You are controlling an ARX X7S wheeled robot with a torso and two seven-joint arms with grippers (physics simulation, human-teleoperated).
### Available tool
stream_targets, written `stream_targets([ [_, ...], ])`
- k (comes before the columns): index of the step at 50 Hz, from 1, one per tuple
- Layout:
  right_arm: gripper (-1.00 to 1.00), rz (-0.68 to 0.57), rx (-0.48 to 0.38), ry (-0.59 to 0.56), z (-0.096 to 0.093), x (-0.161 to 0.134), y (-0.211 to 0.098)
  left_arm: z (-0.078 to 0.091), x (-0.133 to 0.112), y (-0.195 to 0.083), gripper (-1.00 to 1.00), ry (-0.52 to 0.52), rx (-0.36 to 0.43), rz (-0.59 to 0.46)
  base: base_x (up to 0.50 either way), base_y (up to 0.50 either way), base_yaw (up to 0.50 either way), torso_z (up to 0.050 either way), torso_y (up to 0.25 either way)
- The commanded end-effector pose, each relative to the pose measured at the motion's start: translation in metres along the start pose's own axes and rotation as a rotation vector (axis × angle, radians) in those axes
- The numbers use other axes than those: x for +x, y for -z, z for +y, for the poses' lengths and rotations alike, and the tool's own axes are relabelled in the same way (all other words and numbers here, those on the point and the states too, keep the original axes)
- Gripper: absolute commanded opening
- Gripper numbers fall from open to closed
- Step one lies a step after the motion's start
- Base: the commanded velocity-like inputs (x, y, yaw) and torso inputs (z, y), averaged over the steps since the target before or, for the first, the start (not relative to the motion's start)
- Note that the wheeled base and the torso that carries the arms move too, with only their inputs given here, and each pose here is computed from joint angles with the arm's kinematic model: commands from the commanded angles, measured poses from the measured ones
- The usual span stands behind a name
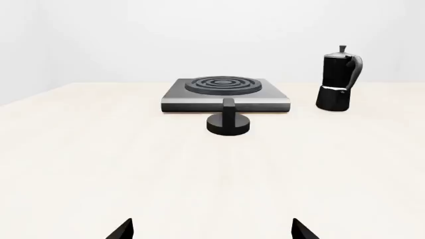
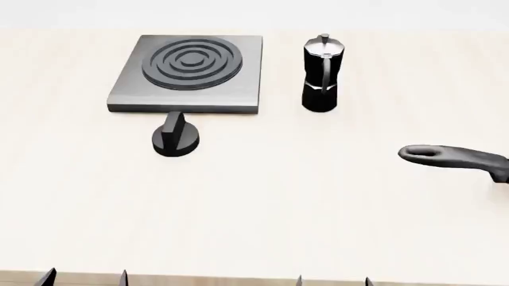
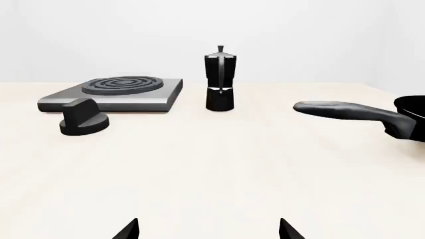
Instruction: Put the moka pot on the stove.
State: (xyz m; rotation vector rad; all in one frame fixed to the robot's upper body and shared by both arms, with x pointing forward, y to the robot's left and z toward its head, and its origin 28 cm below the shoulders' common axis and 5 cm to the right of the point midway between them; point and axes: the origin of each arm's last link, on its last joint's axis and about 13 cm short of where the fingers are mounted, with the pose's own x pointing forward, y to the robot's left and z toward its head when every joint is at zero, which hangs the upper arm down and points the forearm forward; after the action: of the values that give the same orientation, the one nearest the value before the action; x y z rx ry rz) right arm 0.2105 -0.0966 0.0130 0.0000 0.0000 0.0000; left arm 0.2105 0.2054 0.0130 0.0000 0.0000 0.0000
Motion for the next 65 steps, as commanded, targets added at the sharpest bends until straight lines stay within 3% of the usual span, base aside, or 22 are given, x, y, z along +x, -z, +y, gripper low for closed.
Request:
stream_targets([
  [1, 1.00, 0.000, 0.000, 0.000, 0.000, 0.001, 0.003, 0.000, 0.000, 0.000, 1.00, 0.000, 0.000, 0.000, 0.00, 0.00, 0.00, 0.000, 0.000],
  [8, 1.00, 0.001, 0.018, -0.020, -0.001, 0.001, 0.013, -0.001, 0.002, 0.025, 1.00, 0.010, 0.008, -0.023, 0.00, 0.00, 0.00, 0.000, 0.000],
  [42, 1.00, -0.083, 0.028, -0.010, -0.001, 0.002, 0.015, -0.001, 0.004, 0.024, 1.00, 0.057, -0.010, -0.097, 0.00, 0.00, 0.00, 0.000, 0.000],
  [44, 1.00, -0.084, 0.030, -0.011, -0.001, 0.002, 0.015, -0.001, 0.004, 0.024, 1.00, 0.051, 0.020, -0.095, 0.00, 0.00, 0.00, 0.000, 0.000],
  [49, 1.00, -0.081, 0.032, -0.011, -0.001, 0.002, 0.015, -0.001, 0.004, 0.024, 1.00, 0.051, -0.028, -0.099, 0.00, 0.00, 0.00, 0.000, 0.000],
  [65, 1.00, -0.137, 0.026, -0.003, -0.001, 0.003, 0.015, -0.002, 0.005, 0.024, 1.00, 0.057, -0.044, -0.134, 0.00, 0.00, 0.00, 0.000, 0.000],
])
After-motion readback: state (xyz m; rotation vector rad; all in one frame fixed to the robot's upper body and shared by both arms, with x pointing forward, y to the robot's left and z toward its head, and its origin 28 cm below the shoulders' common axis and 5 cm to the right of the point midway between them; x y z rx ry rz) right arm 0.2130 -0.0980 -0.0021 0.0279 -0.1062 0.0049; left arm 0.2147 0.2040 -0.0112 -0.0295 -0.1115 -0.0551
